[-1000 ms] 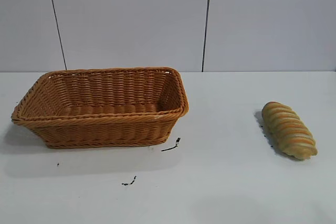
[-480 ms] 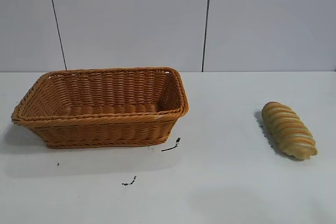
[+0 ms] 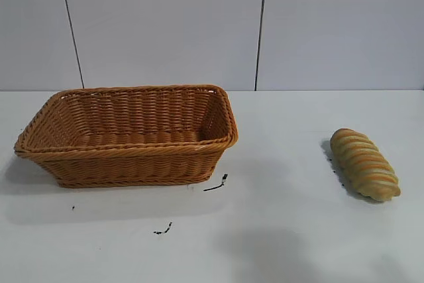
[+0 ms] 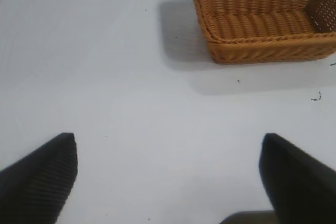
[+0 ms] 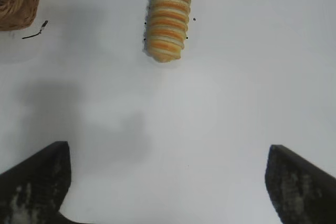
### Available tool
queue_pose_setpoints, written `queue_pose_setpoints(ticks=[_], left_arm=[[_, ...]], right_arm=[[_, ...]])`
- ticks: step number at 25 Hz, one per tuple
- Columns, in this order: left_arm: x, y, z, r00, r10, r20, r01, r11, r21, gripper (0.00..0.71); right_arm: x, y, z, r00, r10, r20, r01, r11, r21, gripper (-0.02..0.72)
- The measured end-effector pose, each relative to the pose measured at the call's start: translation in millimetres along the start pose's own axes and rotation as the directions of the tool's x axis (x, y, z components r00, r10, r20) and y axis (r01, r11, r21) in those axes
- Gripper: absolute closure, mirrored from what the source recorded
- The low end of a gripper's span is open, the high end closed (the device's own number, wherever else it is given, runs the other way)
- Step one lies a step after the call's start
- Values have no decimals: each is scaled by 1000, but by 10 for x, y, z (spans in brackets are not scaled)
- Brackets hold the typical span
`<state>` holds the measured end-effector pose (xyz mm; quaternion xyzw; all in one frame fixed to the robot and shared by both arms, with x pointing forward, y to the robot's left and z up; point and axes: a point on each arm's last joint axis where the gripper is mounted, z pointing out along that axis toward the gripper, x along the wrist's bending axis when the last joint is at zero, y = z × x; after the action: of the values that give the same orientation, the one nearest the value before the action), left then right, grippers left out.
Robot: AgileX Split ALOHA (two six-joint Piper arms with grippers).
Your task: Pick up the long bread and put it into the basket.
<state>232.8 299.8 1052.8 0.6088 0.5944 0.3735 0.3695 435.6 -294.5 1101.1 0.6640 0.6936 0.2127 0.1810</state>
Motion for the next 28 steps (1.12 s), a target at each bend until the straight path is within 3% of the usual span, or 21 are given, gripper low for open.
queue_pose_setpoints(ticks=[16, 28], left_arm=[[0, 0, 0, 1000, 0, 0, 0, 1000, 0, 17], [0, 0, 0, 1000, 0, 0, 0, 1000, 0, 17]], right_arm=[[-117, 905, 1462, 1000, 15, -5, -13, 966, 257, 13], [-171, 875, 2363, 1000, 26, 0, -24, 947, 321, 13]])
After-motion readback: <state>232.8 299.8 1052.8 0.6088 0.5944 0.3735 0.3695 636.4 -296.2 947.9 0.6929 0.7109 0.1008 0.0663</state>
